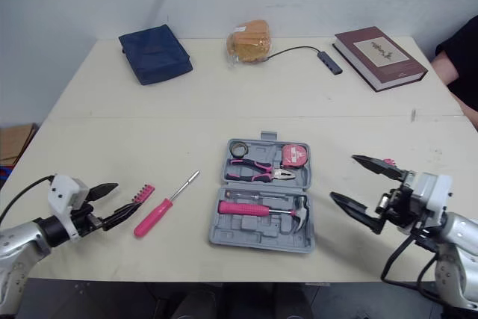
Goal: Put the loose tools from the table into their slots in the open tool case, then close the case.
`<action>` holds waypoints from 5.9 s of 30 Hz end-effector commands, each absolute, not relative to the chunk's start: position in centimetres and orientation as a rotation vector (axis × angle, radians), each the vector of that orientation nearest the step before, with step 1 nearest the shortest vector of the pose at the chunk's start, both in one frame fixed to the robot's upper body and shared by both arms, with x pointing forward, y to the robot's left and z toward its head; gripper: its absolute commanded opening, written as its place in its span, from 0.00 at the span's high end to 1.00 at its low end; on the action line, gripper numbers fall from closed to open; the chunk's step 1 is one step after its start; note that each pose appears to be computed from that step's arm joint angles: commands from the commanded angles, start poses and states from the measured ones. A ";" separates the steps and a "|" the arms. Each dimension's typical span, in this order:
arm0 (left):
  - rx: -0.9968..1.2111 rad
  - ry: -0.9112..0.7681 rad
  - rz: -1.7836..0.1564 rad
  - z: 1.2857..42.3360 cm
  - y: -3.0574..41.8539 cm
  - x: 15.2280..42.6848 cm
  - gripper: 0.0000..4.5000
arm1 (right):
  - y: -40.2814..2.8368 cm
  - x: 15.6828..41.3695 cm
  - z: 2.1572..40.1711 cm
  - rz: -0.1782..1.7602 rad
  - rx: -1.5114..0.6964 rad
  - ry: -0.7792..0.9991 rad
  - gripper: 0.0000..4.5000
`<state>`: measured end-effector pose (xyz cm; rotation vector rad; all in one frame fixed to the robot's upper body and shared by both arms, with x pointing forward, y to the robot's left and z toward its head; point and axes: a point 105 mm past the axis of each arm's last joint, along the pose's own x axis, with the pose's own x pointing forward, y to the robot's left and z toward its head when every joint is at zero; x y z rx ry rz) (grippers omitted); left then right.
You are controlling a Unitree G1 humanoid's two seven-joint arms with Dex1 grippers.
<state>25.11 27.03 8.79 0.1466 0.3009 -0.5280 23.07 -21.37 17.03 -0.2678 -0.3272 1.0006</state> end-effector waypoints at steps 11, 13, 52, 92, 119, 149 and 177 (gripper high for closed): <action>0.110 0.320 -0.586 6.4 25.8 25.8 0.01 | -19.5 22.2 16.0 1.061 -0.338 -0.307 0.00; 0.086 0.330 -0.593 6.0 25.3 25.8 0.01 | -19.4 22.2 15.9 1.062 -0.338 -0.302 0.00; 0.529 0.193 -1.424 14.7 13.1 23.9 0.85 | -20.2 21.0 15.4 1.106 -0.345 -0.114 0.00; 0.831 0.406 -1.412 10.8 5.9 25.7 0.85 | -19.5 18.3 12.6 1.117 -0.293 -0.086 0.00; 0.562 0.105 -1.562 13.1 8.0 25.3 1.00 | -19.3 18.7 12.4 1.156 -0.281 -0.065 0.00; 0.665 0.315 -1.510 8.6 7.2 26.6 1.00 | -22.2 21.5 14.1 0.891 -0.280 -0.077 0.00; 0.266 0.043 -0.384 13.7 35.0 24.8 0.00 | -41.3 12.4 9.2 -0.148 -0.308 0.172 0.00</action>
